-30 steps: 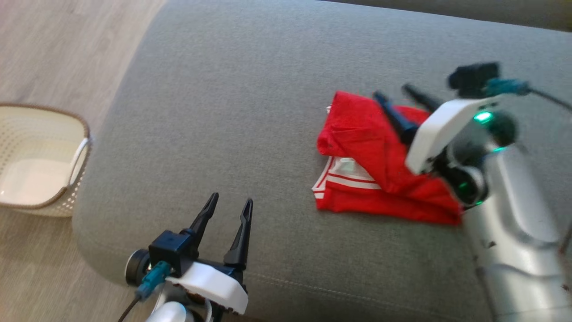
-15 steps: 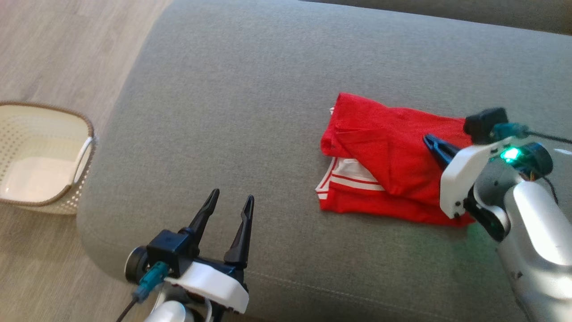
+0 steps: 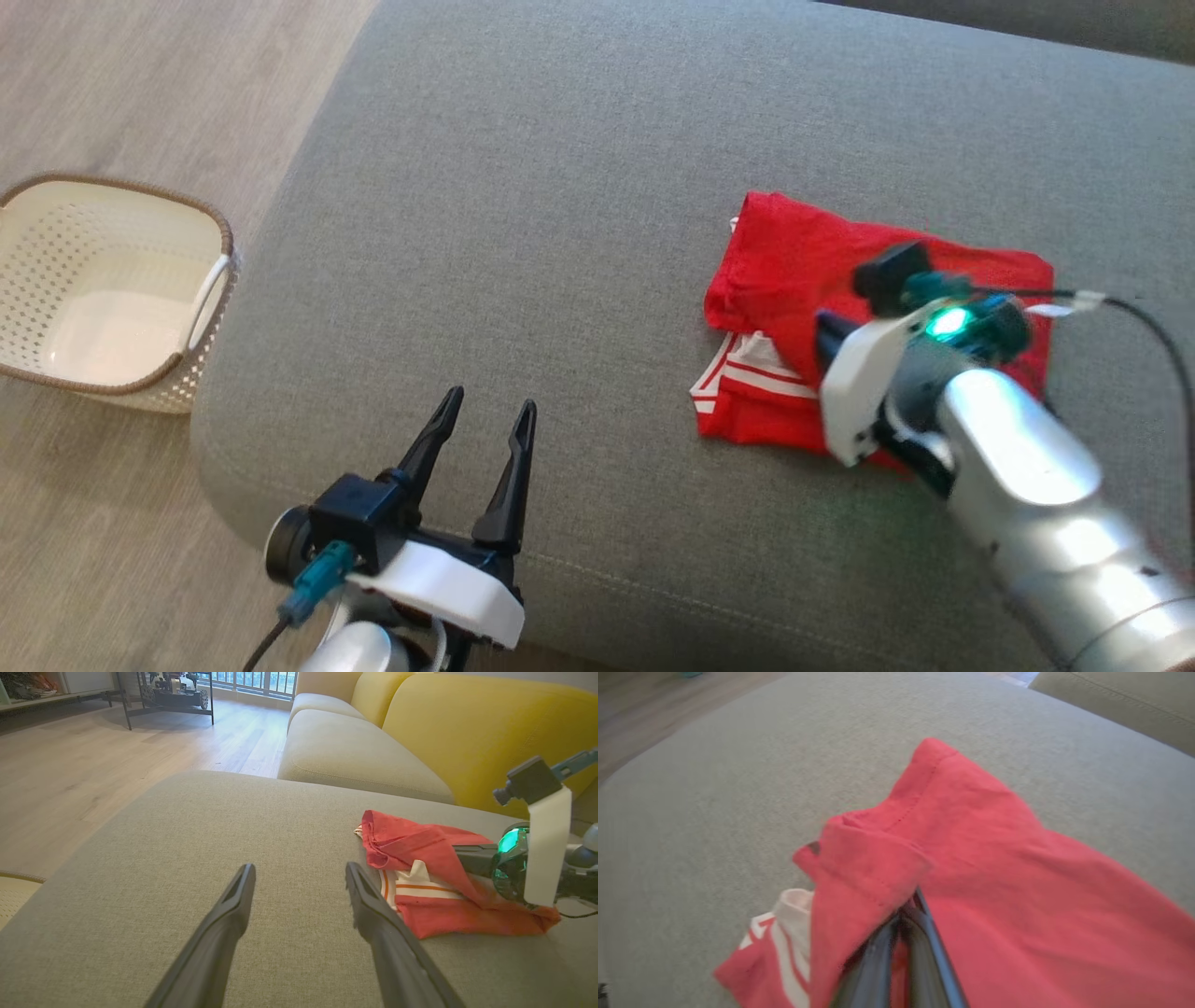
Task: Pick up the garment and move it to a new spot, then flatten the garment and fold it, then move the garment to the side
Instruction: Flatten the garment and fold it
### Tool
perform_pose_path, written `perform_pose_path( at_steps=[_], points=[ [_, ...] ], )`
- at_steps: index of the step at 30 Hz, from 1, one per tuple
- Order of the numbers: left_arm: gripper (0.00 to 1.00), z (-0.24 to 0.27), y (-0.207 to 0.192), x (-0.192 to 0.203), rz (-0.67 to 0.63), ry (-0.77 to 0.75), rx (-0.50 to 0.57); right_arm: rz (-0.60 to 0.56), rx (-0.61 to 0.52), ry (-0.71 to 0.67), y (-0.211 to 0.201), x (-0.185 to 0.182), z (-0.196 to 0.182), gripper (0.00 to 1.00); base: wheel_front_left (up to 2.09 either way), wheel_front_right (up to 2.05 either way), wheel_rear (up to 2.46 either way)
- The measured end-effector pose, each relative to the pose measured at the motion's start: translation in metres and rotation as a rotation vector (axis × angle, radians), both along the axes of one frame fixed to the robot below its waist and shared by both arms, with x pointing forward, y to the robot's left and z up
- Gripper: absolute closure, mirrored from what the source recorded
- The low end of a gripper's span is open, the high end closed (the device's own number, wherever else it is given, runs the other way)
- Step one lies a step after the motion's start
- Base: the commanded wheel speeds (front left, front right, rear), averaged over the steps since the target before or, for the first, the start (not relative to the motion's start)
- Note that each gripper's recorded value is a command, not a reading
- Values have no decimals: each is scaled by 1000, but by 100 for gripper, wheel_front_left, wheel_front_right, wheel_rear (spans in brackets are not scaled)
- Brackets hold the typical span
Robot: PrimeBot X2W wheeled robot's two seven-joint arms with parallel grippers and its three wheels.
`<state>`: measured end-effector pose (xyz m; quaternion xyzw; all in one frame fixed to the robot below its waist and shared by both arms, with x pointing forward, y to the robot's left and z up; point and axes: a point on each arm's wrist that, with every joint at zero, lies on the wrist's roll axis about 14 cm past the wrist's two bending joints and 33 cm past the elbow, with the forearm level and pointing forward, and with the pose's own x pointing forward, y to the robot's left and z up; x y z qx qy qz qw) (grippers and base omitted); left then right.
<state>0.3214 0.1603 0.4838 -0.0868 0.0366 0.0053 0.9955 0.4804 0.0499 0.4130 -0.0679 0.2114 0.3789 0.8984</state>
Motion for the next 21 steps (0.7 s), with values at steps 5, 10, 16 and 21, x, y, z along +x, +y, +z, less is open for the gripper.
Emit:
perform_pose_path(
  at_steps=[5, 10, 16, 21],
  points=[
    [0, 3, -1, 1, -7, -12, 1, 77, 47, 18, 25, -26, 1, 100, 0, 0, 0],
    [0, 9, -7, 2, -24, -32, -2, 141, 143, 57, 50, -60, 13, 100, 0, 0, 0],
    [0, 14, -10, 2, -23, -50, -10, 68, 301, 90, 43, -82, 25, 67, 0, 0, 0],
    [0, 20, -3, 3, 6, -66, -19, -78, 373, -76, 2, -49, 57, 0, 0, 0, 0]
  ],
)
